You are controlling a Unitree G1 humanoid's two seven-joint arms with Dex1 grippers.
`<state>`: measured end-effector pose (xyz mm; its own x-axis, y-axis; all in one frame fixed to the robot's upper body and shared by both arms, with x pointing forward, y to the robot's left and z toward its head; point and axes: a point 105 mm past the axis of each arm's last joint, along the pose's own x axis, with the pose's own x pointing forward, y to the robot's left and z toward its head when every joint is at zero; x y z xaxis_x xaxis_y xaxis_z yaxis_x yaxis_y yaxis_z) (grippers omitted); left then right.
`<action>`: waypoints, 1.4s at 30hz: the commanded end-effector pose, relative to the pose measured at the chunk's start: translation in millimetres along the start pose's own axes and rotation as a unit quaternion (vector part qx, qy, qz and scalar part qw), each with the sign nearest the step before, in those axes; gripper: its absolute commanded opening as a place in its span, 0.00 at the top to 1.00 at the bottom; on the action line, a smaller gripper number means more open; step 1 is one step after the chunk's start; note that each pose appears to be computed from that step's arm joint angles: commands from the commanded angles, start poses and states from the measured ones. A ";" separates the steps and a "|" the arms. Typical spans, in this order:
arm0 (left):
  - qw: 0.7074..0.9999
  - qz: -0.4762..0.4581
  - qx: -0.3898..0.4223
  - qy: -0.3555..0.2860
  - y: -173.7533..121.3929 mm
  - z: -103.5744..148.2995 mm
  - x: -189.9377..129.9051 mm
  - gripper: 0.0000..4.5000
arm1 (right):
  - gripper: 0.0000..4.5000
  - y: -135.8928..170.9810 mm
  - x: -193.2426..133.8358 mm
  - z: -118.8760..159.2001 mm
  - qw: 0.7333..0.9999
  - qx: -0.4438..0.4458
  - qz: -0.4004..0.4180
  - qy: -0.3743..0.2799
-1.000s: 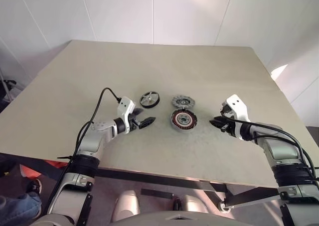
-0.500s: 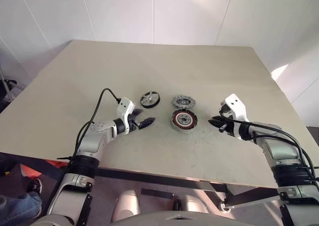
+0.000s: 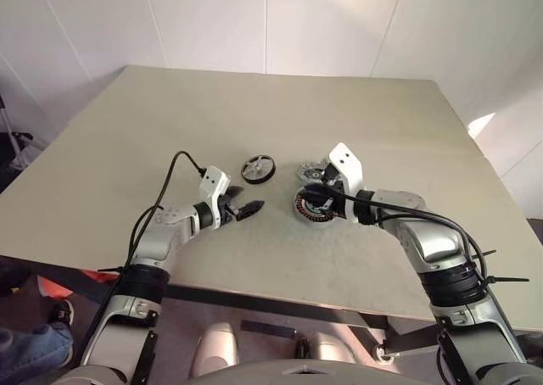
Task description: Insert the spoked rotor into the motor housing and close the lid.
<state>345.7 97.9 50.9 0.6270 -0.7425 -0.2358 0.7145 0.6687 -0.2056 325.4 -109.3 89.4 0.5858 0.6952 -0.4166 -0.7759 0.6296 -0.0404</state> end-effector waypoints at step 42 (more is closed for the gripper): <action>1.000 0.001 0.014 -0.020 -0.3 12.0 0.2 0.04 | 0.44 -6.6 -8.3 -1.4 1.000 -0.008 -0.008 -0.008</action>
<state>345.0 98.1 49.5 0.6308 -0.7390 -0.2366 0.7098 0.6727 -0.2090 321.7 -121.2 74.8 0.5798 0.6768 -0.4536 -0.7710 0.6357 -0.0370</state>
